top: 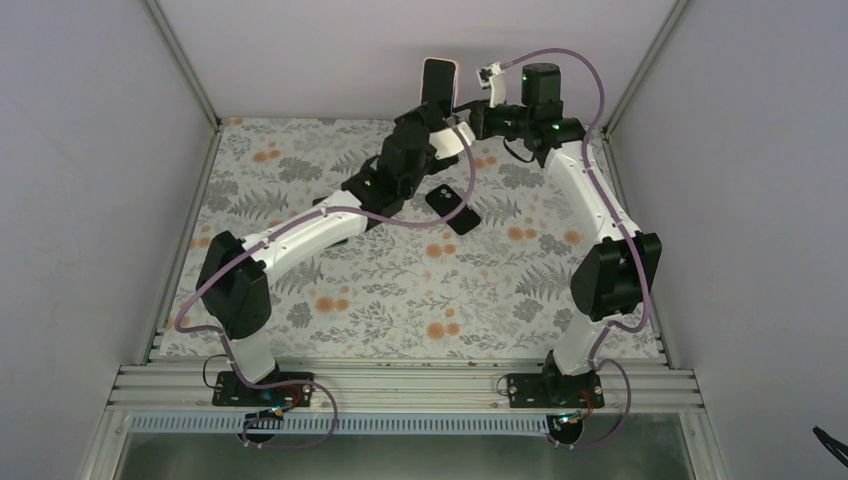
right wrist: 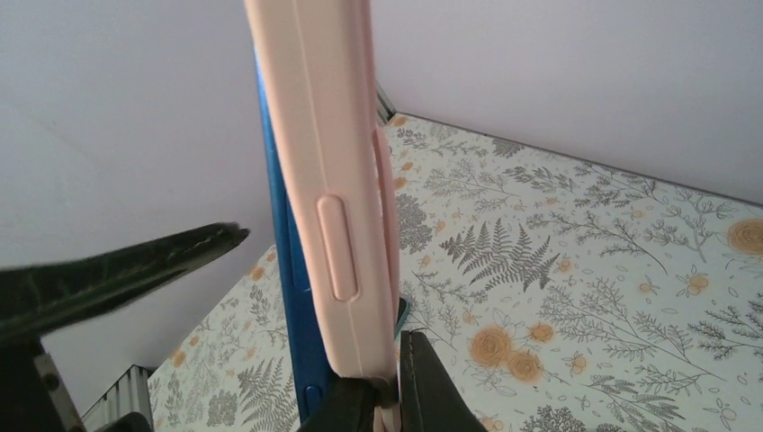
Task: Take the phone out of the phone case
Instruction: Remove the phone case from the phone.
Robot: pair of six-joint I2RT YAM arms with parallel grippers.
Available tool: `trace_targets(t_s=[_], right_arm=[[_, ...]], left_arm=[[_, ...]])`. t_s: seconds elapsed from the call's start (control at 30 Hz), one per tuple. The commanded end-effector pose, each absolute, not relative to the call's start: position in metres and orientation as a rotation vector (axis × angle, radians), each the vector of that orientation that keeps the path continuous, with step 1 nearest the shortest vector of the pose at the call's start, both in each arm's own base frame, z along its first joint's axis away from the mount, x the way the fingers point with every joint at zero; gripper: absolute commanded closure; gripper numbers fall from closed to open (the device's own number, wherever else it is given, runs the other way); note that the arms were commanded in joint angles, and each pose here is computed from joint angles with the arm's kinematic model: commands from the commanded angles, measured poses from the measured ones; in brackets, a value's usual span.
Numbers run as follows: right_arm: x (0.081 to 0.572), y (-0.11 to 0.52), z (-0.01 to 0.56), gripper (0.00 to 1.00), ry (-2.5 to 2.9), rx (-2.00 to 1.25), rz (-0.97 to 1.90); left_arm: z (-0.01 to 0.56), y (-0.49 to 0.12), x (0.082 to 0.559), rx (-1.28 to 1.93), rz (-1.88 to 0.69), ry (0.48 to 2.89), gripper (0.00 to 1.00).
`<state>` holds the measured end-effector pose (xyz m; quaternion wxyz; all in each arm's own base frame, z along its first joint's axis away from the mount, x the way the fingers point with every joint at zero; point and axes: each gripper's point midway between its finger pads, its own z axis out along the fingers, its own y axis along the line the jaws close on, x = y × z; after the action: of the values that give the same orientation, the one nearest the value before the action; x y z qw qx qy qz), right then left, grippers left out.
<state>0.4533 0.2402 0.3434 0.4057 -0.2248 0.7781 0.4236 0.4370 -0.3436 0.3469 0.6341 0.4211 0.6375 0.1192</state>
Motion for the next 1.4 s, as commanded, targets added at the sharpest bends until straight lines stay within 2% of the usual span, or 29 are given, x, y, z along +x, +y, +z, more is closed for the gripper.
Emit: trace_targets(t_s=[0.0,0.07,0.13,0.2,0.57,0.83,1.07,1.23,1.37], right_arm=[[0.438,0.247,0.369,0.97,1.885,-0.626,1.140],[0.436,0.247,0.370,0.97,1.883,-0.627,1.144],[0.435,0.248,0.368,0.97,1.887,-0.625,1.155],[0.433,0.249,0.366,0.97,1.889,-0.631,1.171],[0.413,0.260,0.348,0.97,1.900,-0.708,1.343],[0.403,0.265,0.337,0.97,1.908,-0.753,1.417],[0.401,0.269,0.332,0.97,1.910,-0.771,1.425],[0.406,0.267,0.332,0.97,1.919,-0.757,1.376],[0.423,0.257,0.325,0.97,1.973,-0.690,1.211]], left_arm=[[0.373,-0.317,0.442,0.715,0.526,1.339,0.16],[0.381,-0.302,0.435,0.611,0.638,1.280,0.19],[0.391,-0.292,0.427,0.549,0.739,1.200,0.29],[0.402,-0.282,0.421,0.477,0.793,1.140,0.34],[0.421,-0.269,0.402,0.335,0.930,0.920,0.48],[0.431,-0.270,0.400,0.315,0.903,0.883,0.69],[0.438,-0.270,0.397,0.285,0.851,0.868,0.79],[0.439,-0.271,0.399,0.286,0.800,0.895,0.97],[0.448,-0.269,0.393,0.279,0.767,0.909,0.98]])
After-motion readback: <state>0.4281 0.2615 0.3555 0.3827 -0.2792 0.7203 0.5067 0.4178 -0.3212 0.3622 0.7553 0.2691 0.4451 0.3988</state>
